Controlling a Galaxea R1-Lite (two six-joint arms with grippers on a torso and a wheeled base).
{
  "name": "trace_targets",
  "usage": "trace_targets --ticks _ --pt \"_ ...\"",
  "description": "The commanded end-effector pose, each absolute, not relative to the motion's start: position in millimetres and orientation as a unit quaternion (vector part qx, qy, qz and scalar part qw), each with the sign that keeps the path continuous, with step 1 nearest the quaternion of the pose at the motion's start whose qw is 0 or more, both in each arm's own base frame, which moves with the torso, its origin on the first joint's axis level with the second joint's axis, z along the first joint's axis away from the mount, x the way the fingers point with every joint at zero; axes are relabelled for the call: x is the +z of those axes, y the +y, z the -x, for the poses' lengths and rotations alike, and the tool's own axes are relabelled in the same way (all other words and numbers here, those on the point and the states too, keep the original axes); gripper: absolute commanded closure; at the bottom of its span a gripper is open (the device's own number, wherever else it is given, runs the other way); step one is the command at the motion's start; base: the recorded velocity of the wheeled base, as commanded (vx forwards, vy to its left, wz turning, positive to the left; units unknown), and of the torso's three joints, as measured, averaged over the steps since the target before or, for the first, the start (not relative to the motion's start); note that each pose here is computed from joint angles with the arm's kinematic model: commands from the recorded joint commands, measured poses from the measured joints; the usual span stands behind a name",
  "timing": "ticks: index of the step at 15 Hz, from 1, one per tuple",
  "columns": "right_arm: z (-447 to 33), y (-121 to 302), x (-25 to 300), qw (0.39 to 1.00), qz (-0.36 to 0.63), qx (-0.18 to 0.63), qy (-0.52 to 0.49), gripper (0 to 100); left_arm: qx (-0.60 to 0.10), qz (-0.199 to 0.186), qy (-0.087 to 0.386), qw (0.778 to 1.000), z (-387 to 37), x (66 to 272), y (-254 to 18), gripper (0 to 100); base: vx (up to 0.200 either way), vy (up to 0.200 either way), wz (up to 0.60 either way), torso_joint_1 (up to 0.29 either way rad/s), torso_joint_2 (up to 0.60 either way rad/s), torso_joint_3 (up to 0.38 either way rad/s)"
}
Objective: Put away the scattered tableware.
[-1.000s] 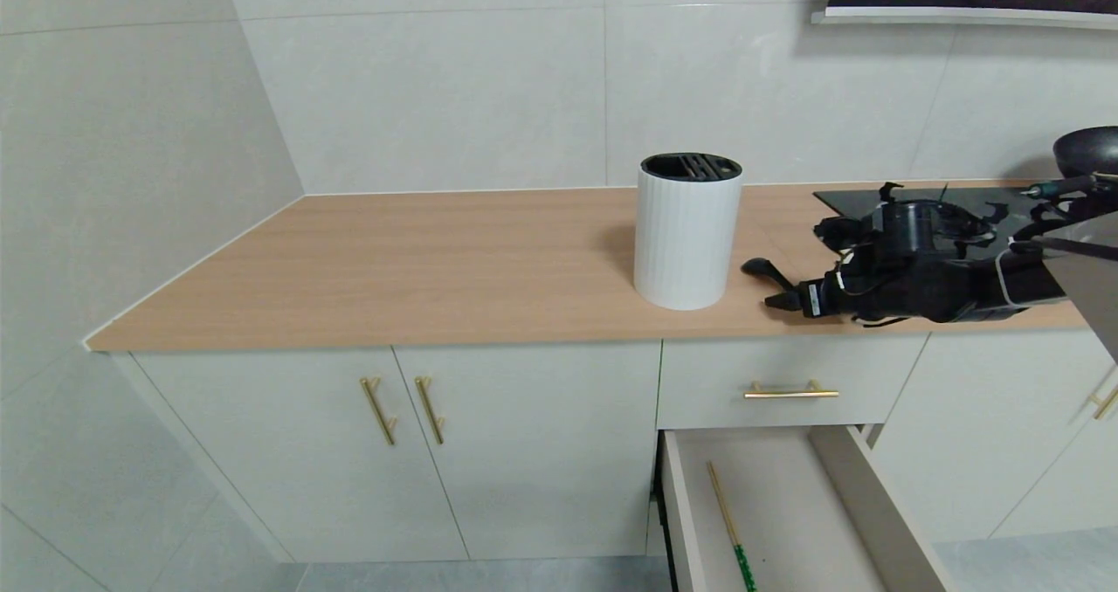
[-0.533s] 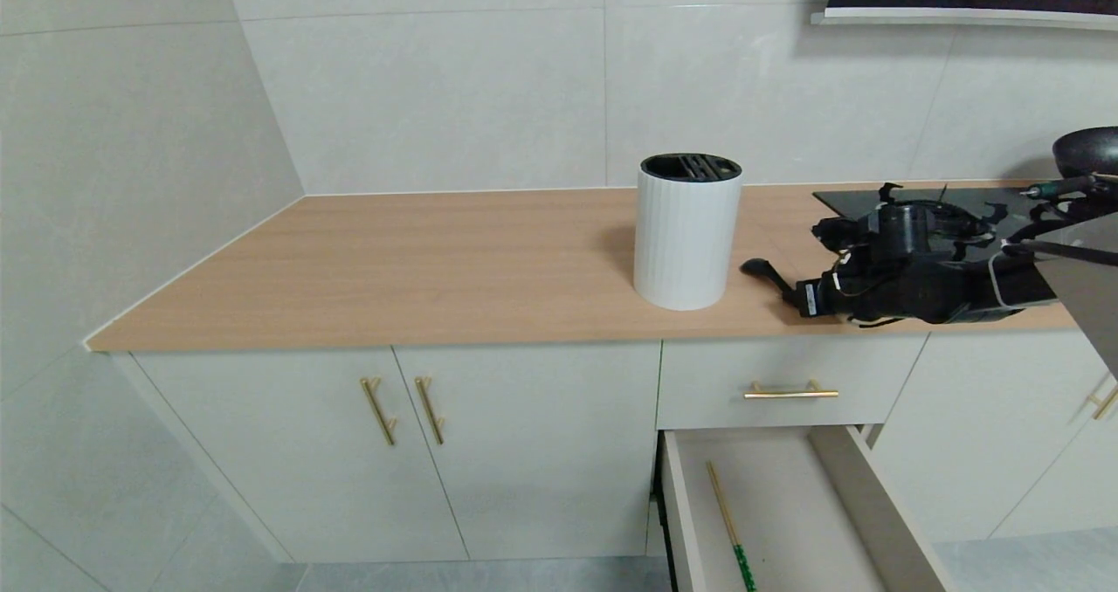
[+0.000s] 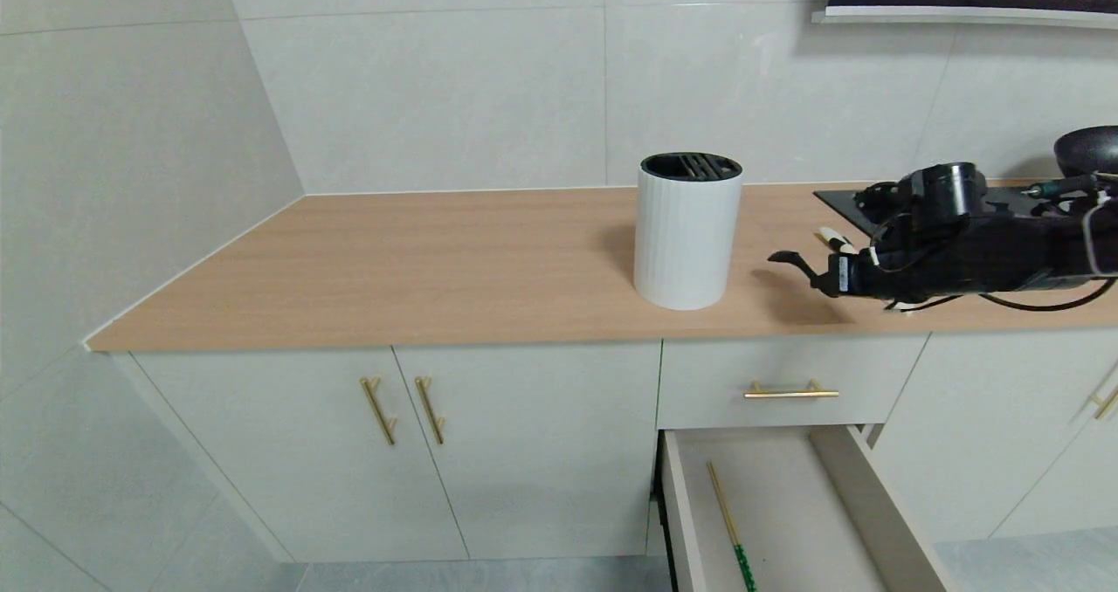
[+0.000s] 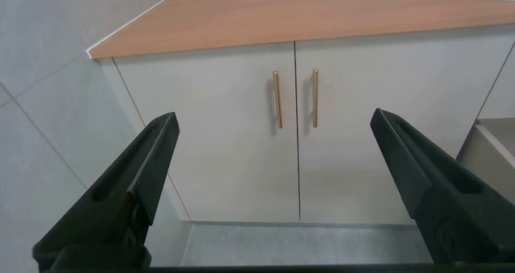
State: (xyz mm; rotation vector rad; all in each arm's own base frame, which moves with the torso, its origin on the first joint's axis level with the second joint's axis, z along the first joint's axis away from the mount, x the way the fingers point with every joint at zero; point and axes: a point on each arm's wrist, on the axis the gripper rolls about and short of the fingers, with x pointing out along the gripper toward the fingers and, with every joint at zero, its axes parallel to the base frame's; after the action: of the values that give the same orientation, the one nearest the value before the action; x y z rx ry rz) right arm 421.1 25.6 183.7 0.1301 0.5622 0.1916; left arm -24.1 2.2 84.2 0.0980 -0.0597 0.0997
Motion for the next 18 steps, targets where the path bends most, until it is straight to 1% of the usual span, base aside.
trace_targets --ticks 1,3,4,7,10,13,18 --pt "-339 21 233 0.956 -0.087 0.074 0.272 100 0.050 -0.049 -0.030 0.997 24 84 2 0 0.000 0.000 0.00 0.000 0.00 0.000" --pt "-297 21 231 0.951 -0.086 0.077 0.285 100 0.050 -0.049 -0.030 0.997 24 84 2 0 0.000 0.000 0.00 0.000 0.00 0.000" --pt "-282 24 225 0.947 -0.085 0.083 0.297 100 0.050 -0.049 -0.030 0.997 24 84 2 0 0.000 0.000 0.00 0.000 0.00 0.000" --pt "-247 33 206 0.937 -0.072 0.094 0.328 100 0.050 -0.049 -0.030 0.997 24 84 2 0 0.000 0.000 0.00 0.000 0.00 0.000" --pt "-244 37 197 0.935 -0.060 0.077 0.342 100 0.050 -0.049 -0.030 0.997 24 84 2 0 0.000 0.000 0.00 -0.041 0.10 0.068" --pt "-248 37 182 0.925 -0.049 0.075 0.368 100 0.050 -0.049 -0.030 0.997 24 84 2 0 0.000 0.000 0.00 -0.162 0.42 0.255" --pt "-253 30 178 0.928 -0.044 0.065 0.363 100 0.050 -0.049 -0.030 0.997 24 84 2 0 0.000 0.000 0.00 -0.172 0.49 0.307"
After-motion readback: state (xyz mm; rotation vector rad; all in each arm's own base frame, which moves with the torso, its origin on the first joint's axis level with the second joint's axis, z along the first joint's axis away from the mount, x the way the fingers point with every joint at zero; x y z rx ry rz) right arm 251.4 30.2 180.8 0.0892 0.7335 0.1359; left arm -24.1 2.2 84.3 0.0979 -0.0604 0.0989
